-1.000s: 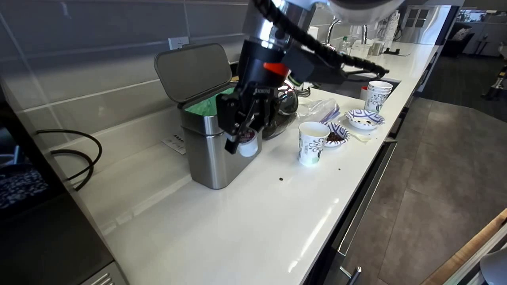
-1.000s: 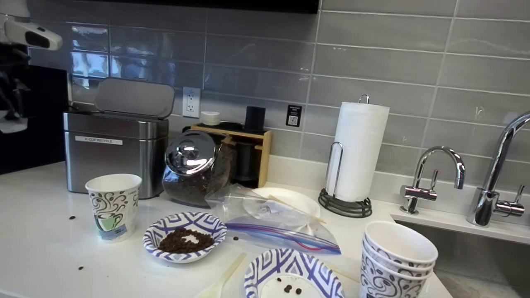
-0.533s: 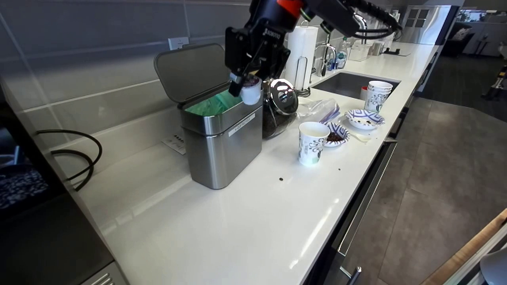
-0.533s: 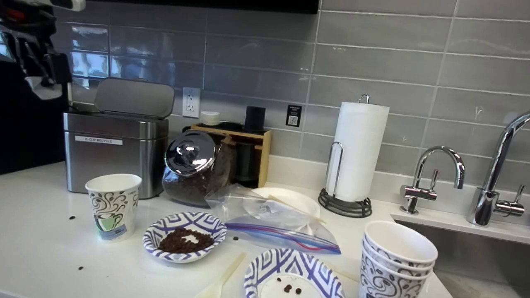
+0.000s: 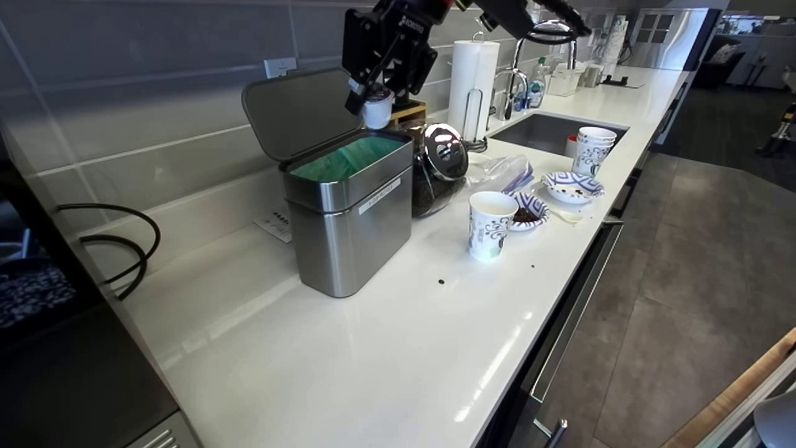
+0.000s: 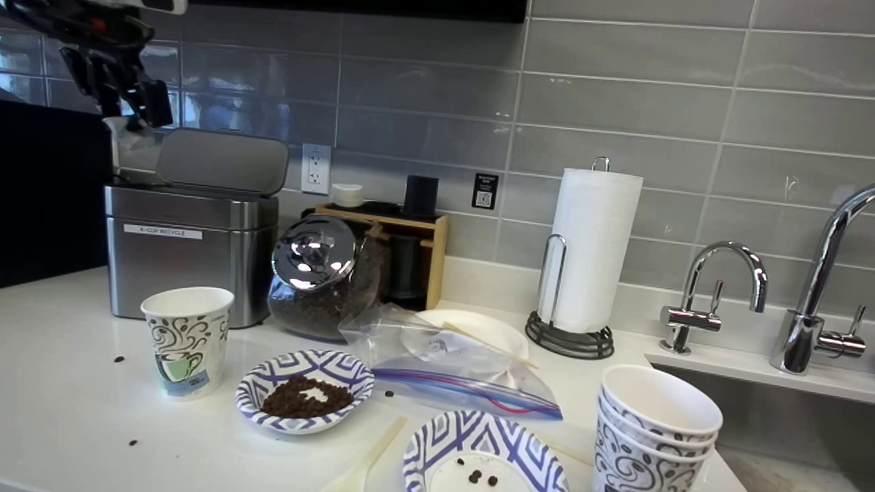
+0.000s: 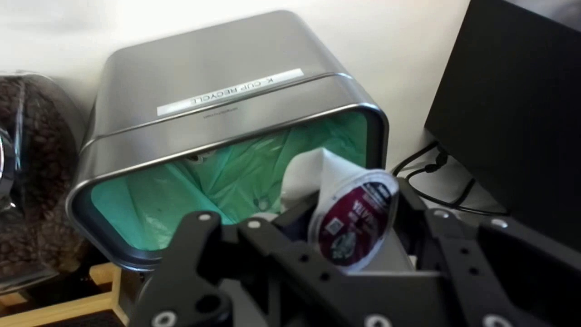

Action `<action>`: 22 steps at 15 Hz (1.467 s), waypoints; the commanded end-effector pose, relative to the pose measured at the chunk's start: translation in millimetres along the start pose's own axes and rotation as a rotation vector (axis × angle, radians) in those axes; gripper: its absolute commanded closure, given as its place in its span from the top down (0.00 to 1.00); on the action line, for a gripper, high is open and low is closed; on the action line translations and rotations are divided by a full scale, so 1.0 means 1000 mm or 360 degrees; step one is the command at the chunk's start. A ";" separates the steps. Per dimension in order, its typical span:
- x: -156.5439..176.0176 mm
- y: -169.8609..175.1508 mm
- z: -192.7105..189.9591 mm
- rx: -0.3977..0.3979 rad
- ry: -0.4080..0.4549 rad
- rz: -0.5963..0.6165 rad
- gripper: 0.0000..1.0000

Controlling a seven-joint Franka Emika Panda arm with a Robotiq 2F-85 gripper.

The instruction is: Open the bin and put the white cup item in the bin

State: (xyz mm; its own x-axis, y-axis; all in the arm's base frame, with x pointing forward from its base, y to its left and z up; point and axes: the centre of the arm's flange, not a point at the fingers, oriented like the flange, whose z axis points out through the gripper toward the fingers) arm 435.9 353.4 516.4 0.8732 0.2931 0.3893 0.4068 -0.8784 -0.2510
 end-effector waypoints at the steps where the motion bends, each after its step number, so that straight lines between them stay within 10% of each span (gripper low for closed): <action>1: 0.024 0.003 0.018 0.0037 0.0037 -0.0086 0.15; 15: 0.044 0.008 0.042 0.0075 0.0009 -0.0226 0.18; 17: 0.044 0.009 0.042 0.0066 0.0009 -0.0229 0.64; 22: 0.043 0.012 0.040 0.0059 0.0010 -0.0225 0.95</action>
State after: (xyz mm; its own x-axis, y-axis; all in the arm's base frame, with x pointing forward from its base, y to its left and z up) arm 486.8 372.8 494.9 0.8108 0.3978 0.4293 0.5259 -0.8171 -0.2361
